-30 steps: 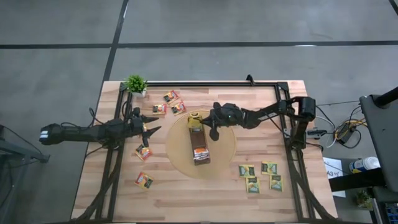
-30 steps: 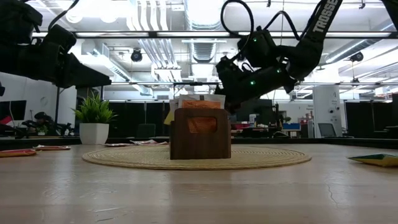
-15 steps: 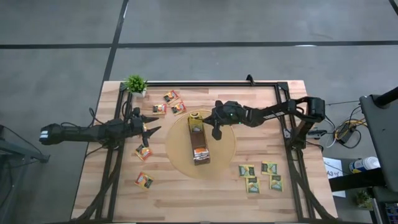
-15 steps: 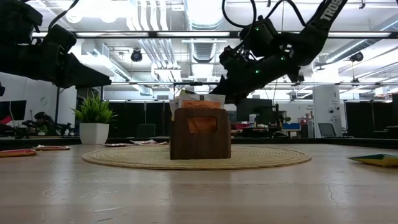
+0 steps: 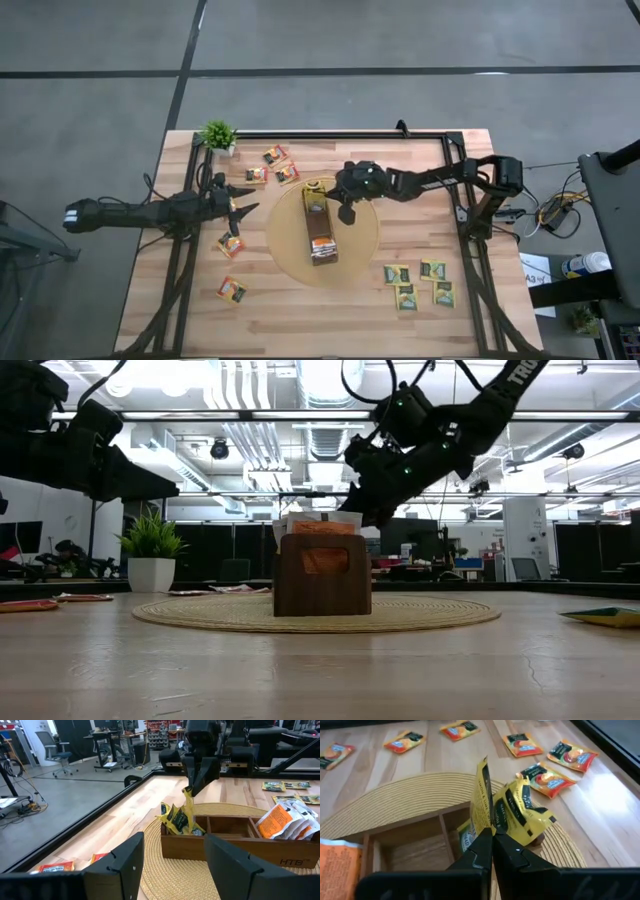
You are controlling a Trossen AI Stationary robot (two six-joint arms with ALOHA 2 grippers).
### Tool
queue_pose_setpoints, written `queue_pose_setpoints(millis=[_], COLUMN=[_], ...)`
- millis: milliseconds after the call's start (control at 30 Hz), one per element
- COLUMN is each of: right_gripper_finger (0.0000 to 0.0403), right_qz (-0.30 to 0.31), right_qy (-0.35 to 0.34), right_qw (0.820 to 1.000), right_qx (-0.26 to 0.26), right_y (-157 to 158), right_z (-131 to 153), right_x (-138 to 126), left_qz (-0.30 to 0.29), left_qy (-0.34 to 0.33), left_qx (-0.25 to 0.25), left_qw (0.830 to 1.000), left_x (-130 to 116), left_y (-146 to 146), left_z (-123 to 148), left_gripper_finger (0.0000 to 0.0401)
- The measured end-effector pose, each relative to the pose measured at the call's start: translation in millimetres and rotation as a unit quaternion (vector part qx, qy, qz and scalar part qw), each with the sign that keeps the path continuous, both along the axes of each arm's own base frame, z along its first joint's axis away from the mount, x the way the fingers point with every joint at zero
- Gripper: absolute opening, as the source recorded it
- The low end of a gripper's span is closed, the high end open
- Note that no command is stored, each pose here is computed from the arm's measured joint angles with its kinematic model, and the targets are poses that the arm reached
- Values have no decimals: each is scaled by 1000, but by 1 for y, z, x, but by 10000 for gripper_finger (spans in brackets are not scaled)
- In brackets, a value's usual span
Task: Pick & Place Tea
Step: Put the yellow tea bag into the top section of the wooden organizer
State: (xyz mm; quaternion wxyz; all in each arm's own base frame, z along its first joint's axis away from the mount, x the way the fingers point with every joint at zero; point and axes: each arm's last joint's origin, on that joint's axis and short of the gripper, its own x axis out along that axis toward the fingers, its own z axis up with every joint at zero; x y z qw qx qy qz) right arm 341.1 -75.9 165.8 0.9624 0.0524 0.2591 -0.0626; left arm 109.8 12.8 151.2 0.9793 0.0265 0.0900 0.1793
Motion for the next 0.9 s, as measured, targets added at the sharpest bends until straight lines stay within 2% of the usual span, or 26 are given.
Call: queue_pose_setpoints(millis=[200, 400, 900], right_gripper_finger=[8, 8, 8], right_qz=[3, -22, -25], right_qy=[18, 64, 59], right_qw=[1000, 997, 997], right_qx=[-14, -37, -34], right_y=[7, 11, 11], right_z=[11, 15, 19], right_x=[10, 12, 15], left_qz=[0, 0, 1], left_qy=[0, 0, 0], left_qx=[0, 0, 0], left_qw=[1000, 1000, 1000], left_x=[0, 0, 0], left_y=[0, 0, 0], left_z=[0, 0, 0], left_gripper_finger=[202, 202, 202])
